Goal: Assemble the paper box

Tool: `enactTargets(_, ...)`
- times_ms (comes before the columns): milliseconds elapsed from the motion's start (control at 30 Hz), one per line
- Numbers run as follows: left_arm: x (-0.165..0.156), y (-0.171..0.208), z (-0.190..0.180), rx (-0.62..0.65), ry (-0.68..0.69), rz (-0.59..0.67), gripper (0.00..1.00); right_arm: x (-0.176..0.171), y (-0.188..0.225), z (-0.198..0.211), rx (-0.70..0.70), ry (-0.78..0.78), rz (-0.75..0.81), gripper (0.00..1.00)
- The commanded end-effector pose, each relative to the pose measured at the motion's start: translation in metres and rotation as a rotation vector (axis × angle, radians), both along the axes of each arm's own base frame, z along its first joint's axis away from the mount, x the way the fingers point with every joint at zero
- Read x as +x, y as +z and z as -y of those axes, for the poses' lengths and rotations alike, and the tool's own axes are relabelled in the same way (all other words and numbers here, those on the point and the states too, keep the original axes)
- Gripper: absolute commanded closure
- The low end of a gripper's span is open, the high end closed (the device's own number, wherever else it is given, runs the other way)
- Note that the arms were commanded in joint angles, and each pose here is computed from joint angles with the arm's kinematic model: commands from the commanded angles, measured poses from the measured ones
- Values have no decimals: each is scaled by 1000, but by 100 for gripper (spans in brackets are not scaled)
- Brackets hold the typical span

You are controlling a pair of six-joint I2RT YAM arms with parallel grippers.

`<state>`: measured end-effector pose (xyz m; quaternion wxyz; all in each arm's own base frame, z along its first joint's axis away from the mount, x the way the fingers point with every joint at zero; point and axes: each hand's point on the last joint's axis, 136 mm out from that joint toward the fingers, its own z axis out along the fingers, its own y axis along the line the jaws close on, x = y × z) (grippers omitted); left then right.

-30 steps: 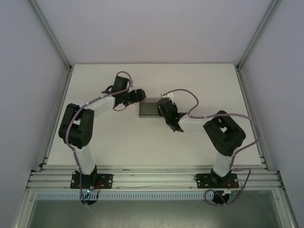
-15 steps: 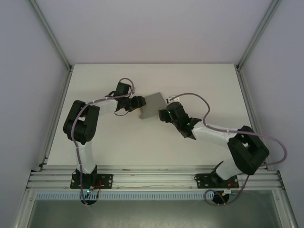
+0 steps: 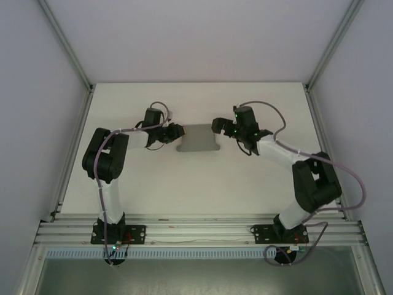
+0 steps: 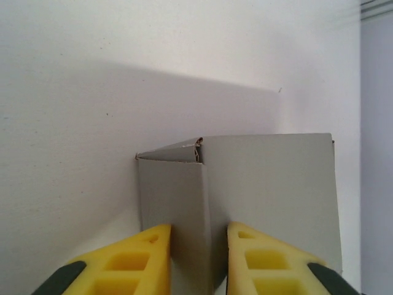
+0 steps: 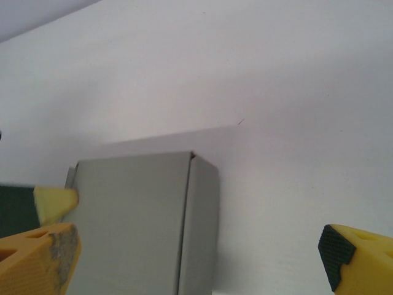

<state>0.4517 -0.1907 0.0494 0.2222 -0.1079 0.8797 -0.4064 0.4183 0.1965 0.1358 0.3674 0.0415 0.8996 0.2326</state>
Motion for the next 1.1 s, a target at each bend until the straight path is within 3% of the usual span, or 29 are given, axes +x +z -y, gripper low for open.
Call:
enactTargets(0,-14,-32,-5,-23,7,-77,80,-11,-23,-21,108,67,-188,0)
enactTargets(200,-17,-33,-6,-62,8,-70,81,-6,-42,-51,284,136,-297,0)
enactTargets(367,-19,-38,-9,-72,22,-85,85,-5,-61,-60,331,142,-365,1)
enactTargets(567,-20,-43,-12,-74,30,-93,85,-1,-43,-92,561,241,-375,13)
enactTargets(767,-15,-31,-10,-89,25,-47,85,4,-18,-98,641,272,-333,32)
enactTargets(933,4,11,-7,-94,1,86,69,6,-6,-93,639,241,-327,52)
enactTargets(1033,15,44,-8,-51,-15,192,60,6,-3,-86,619,212,-334,59)
enactTargets(1067,18,52,-8,-34,-31,225,51,6,-1,-83,612,200,-338,59)
